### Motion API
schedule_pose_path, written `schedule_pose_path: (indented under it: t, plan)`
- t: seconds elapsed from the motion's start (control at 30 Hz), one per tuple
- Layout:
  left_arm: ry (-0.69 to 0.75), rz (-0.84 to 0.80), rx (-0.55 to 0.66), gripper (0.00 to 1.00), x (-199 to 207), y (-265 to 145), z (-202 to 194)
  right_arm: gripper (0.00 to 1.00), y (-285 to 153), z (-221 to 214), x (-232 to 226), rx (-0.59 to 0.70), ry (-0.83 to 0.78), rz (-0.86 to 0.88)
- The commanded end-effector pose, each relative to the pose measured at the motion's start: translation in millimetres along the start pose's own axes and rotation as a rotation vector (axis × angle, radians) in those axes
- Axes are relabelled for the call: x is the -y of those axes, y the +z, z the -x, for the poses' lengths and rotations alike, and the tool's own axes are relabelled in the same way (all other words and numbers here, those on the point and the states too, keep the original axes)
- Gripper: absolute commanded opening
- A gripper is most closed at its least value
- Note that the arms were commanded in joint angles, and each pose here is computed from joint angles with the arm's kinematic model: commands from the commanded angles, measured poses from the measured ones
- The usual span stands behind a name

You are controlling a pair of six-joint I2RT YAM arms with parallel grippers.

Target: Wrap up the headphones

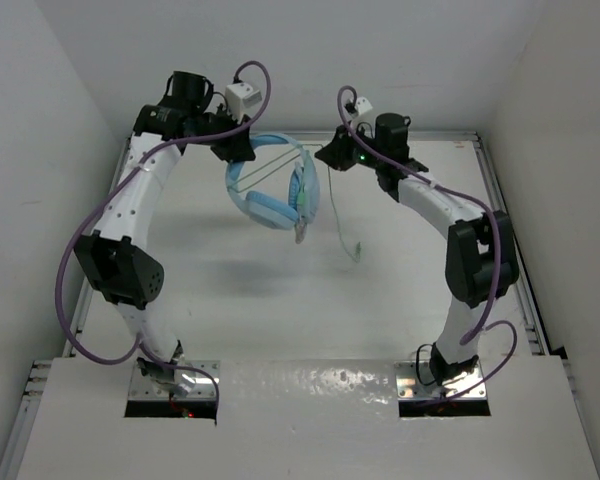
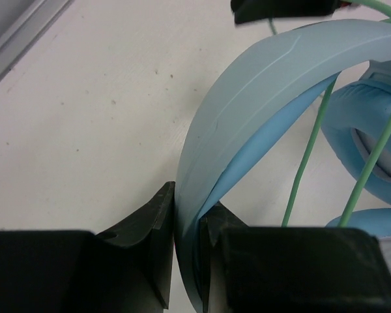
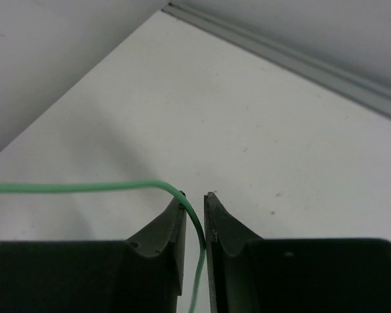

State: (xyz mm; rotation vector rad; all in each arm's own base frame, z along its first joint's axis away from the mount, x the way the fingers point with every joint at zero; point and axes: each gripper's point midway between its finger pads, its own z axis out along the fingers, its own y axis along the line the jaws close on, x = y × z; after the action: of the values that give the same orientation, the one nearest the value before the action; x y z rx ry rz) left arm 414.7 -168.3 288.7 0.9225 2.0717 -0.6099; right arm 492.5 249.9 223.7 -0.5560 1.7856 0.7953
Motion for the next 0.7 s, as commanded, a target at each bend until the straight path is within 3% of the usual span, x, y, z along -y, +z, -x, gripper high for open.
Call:
schedule_pose_path:
  t: [0.0, 0.03, 0.17, 0.37, 0.67]
  plan:
    - [0.015, -0.051, 0.168, 0.0, 34.3, -48.0, 54.9, 0.16, 17.6, -18.3, -16.4, 0.087, 0.082, 0.058]
    - [0.008, -0.023, 0.181, 0.0, 31.3, -51.2, 61.1, 0.25, 24.0, -21.2, -21.0, 0.115, 0.078, 0.06]
    - [0.003, -0.02, 0.248, 0.0, 39.7, -67.8, 85.9, 0.35, 44.0, -66.8, -36.4, 0.086, 0.137, 0.066]
    - [-0.04, -0.053, 0.279, 0.0, 51.1, -76.1, 94.4, 0.31, 36.8, -136.0, -37.0, 0.026, 0.296, 0.021]
    - [-0.045, -0.043, 0.41, 0.0, 53.1, -96.0, 135.0, 0.23, 23.7, -188.5, -29.1, -0.067, 0.378, -0.094]
